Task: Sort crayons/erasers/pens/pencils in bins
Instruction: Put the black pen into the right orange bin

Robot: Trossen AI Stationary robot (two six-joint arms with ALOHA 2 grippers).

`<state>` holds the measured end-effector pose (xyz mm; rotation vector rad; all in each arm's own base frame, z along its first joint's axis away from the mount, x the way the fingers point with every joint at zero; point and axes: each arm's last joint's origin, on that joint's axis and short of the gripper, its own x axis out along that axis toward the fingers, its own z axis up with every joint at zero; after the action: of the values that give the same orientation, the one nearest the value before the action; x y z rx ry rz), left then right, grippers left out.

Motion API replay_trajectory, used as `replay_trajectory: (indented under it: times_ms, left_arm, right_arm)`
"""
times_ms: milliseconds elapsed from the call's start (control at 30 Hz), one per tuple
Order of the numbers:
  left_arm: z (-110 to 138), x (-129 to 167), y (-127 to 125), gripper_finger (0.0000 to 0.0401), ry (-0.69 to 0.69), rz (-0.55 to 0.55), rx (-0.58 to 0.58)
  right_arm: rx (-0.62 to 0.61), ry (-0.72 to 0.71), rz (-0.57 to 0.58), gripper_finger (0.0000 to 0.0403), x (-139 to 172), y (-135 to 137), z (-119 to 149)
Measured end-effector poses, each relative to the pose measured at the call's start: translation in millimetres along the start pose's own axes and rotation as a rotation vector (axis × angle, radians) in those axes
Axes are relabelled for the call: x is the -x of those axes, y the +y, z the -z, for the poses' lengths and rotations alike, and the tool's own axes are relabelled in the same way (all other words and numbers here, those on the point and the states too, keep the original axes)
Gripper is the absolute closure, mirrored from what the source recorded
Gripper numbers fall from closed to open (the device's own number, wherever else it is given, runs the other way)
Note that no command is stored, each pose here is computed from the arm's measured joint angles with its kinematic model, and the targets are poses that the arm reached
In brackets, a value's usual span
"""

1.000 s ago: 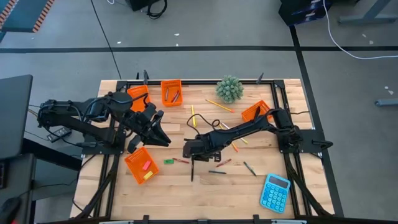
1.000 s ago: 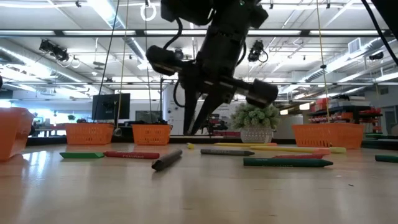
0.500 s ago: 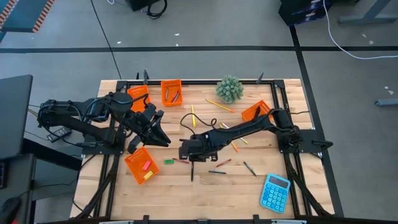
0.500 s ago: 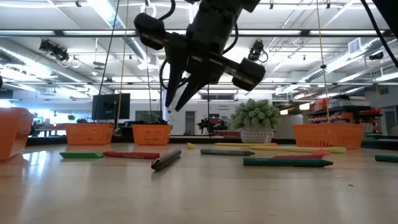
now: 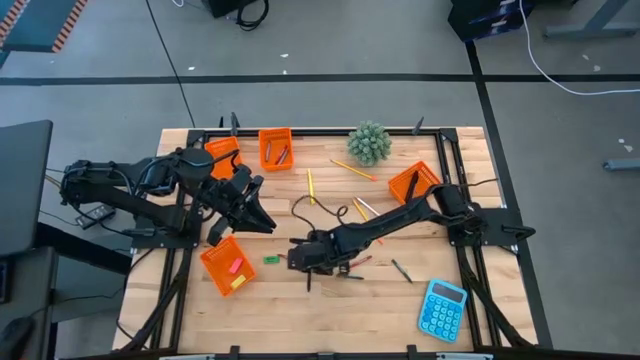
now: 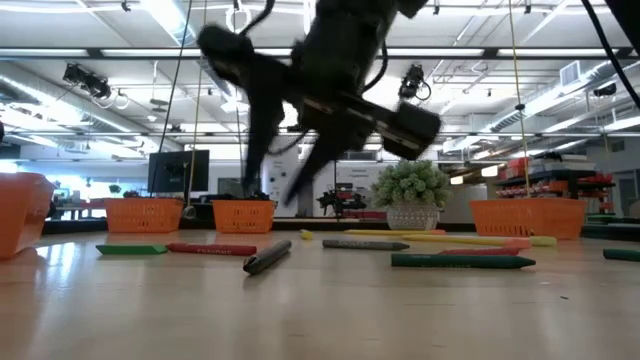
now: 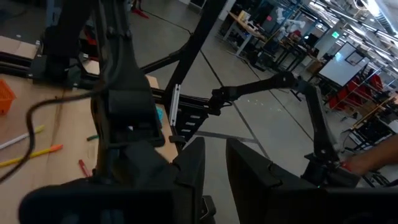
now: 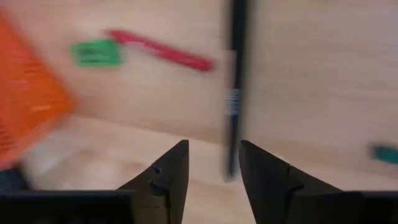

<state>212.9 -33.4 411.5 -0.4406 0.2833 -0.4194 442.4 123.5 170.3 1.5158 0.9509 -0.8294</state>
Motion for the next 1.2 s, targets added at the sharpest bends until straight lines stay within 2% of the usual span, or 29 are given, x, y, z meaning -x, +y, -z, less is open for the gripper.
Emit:
replay_trajectory:
  times_ms: [67, 200, 333, 800, 933, 1100, 1200]
  left_arm:
    - [-0.2, 0.0, -0.1, 0.0327, -0.001, 0.001, 0.0]
    - [0.9, 0.1, 0.4, 0.0324, 0.01, -0.005, 0.014]
    - [2.2, 0.1, 0.9, 0.0326, 0.022, -0.01, 0.03]
    - [2.9, 0.0, 1.1, 0.0328, 0.029, -0.013, 0.039]
    - [2.9, 0.1, 1.2, 0.0332, 0.029, -0.013, 0.037]
    - [2.9, 0.1, 1.2, 0.0334, 0.029, -0.013, 0.034]
    - [2.8, 0.1, 1.2, 0.0331, 0.028, -0.013, 0.027]
  right_arm:
    - [-0.011, 0.028, -0.028, 0.0263, -12.0, 1.3, 2.9]
    - [-0.051, 0.041, -0.003, 0.0273, -33.1, -4.0, 3.1]
    - [-0.067, 0.052, 0.006, 0.0285, -40.0, -5.0, 2.7]
    - [-0.016, 0.026, 0.077, 0.0355, -38.7, -8.6, -10.0]
    - [-0.011, 0.023, 0.083, 0.0364, -38.2, -8.1, -14.1]
    - [0.023, -0.033, 0.112, 0.0366, -23.1, -9.3, -20.0]
    - [0.038, -0.074, 0.144, 0.0367, 0.8, -9.6, -23.6]
